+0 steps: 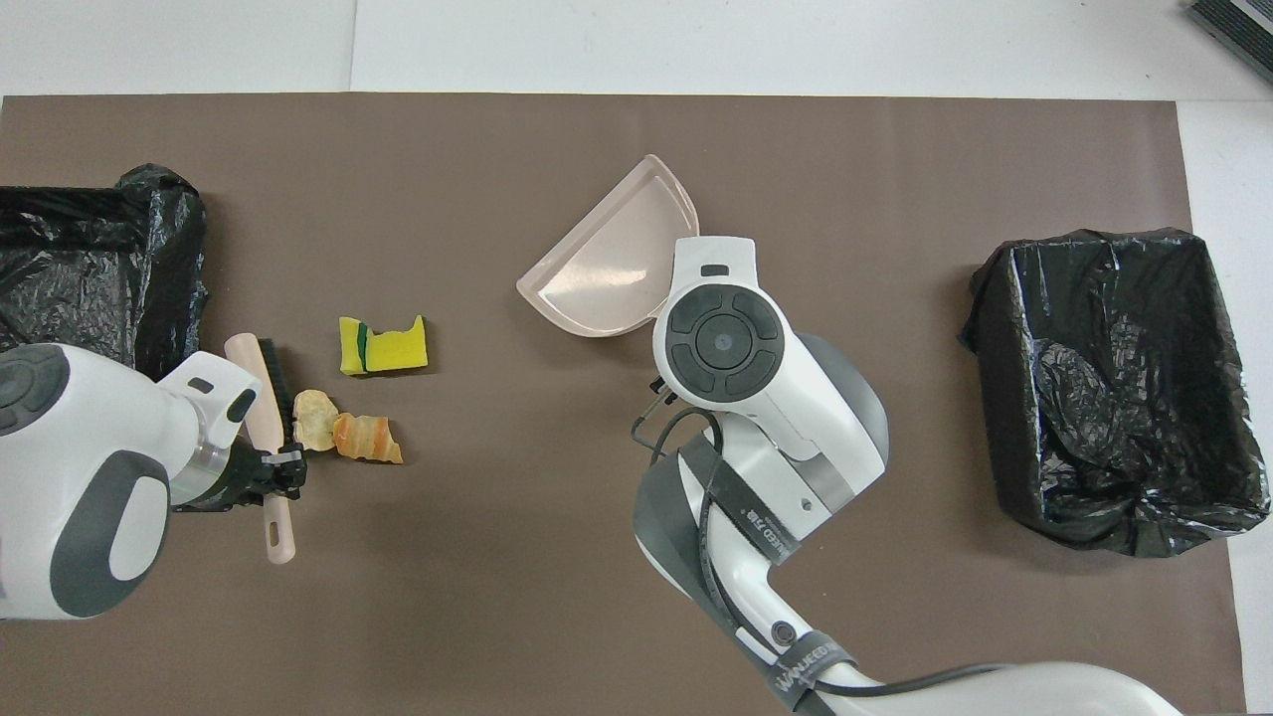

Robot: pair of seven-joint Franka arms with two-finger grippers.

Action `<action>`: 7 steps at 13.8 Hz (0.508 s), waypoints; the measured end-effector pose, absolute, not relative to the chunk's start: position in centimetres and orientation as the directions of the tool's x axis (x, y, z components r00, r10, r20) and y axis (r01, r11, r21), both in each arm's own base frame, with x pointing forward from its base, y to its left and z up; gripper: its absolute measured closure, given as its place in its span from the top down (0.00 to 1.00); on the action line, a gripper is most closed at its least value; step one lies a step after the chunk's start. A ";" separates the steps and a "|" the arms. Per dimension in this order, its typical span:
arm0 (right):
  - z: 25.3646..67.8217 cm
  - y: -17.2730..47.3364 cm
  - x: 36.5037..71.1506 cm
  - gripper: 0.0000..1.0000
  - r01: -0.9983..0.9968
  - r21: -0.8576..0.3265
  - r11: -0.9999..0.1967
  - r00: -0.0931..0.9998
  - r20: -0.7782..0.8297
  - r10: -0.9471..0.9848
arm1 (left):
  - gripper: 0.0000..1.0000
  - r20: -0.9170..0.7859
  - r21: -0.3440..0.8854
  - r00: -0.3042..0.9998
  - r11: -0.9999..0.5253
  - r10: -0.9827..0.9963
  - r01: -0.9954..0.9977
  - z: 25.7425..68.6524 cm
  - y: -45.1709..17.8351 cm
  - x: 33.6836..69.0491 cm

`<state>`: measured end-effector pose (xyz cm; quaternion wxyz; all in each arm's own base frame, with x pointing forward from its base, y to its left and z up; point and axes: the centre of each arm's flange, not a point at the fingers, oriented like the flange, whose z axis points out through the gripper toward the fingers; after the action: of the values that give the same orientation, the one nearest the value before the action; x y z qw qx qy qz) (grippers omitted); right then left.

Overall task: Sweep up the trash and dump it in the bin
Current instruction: 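Grasp the dustpan handle with the right gripper and drag it toward the trash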

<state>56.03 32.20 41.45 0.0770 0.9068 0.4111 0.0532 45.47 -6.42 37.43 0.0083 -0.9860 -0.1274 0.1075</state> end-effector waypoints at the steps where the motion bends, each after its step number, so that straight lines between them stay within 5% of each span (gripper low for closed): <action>1: 41.3 31.5 56.3 0.33 0.803 0.183 -0.567 0.575 0.009 0.818 | 0.26 -0.209 -0.047 0.948 -0.971 0.238 0.234 37.4 -7.9 45.2; 7: 40.0 29.5 56.6 0.33 0.980 0.067 -0.189 0.192 -0.044 0.980 | 0.26 -0.209 -0.049 0.958 -0.981 0.195 0.188 37.4 -10.3 44.8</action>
<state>56.58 29.46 39.99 0.0397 0.7710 0.6355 0.0043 44.75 -10.27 37.42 0.0145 -0.9895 -0.0968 0.1068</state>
